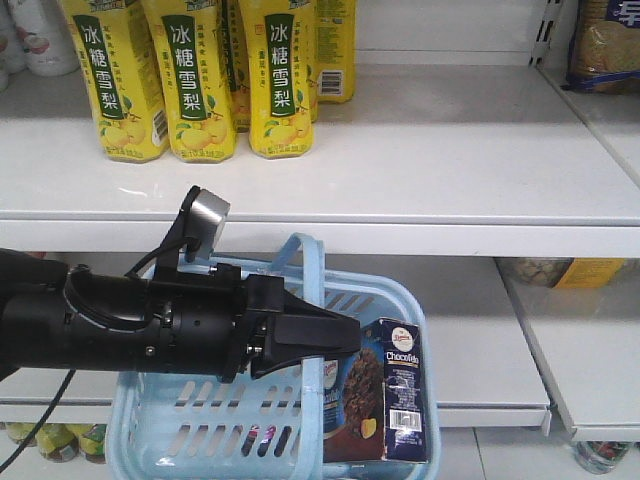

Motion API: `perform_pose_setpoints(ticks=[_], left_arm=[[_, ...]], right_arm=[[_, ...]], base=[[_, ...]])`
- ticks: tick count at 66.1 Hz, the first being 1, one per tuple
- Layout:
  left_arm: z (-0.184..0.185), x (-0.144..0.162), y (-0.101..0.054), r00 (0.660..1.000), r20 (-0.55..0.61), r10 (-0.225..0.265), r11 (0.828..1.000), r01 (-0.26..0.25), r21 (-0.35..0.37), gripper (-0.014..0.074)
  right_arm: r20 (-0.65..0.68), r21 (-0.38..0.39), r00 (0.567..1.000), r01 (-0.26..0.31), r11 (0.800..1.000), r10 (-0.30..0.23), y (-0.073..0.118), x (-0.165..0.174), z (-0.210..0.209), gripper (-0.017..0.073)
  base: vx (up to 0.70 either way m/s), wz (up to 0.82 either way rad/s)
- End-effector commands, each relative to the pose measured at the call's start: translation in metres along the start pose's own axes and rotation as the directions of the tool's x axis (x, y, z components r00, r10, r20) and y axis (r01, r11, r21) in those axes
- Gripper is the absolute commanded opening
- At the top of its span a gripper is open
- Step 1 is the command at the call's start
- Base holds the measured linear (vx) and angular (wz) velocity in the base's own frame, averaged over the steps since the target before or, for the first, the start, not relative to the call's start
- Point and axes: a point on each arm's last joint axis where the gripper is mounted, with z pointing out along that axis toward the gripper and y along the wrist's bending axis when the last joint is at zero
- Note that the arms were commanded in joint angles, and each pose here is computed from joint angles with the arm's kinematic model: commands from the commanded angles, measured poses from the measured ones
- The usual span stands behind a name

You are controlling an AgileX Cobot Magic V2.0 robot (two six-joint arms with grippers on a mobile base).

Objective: Left arm holds basket, right arm returns cookies

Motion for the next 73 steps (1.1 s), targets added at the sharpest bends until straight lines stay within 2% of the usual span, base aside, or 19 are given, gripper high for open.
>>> perform_pose_setpoints(ticks=[1,68,73], left_arm=[[-0.0064,-0.0085,-0.0257,0.998,0.06,0.015,0.994,-0.021,0.109,-0.0003],[-0.0064,-0.0085,-0.0257,0.998,0.061,0.014,0.994,-0.021,0.109,-0.0003],[-0.0064,-0.0085,-0.0257,0.998,0.061,0.014,0.994,-0.021,0.109,-0.0003]], right_arm=[[0.067,0.004,0.998,0.008,1.0,-0.009,0.0002,-0.0012,-0.0007,-0.0003],[0.066,0.004,0.998,0.008,1.0,-0.009,0.0002,-0.0012,-0.0007,-0.0003],[0.095,0.004,0.995,0.009,1.0,-0.01,0.0002,-0.0042,-0.0009,-0.0003]], base=[[-0.01,0.02],[0.0,0.0],[0.0,0.0]])
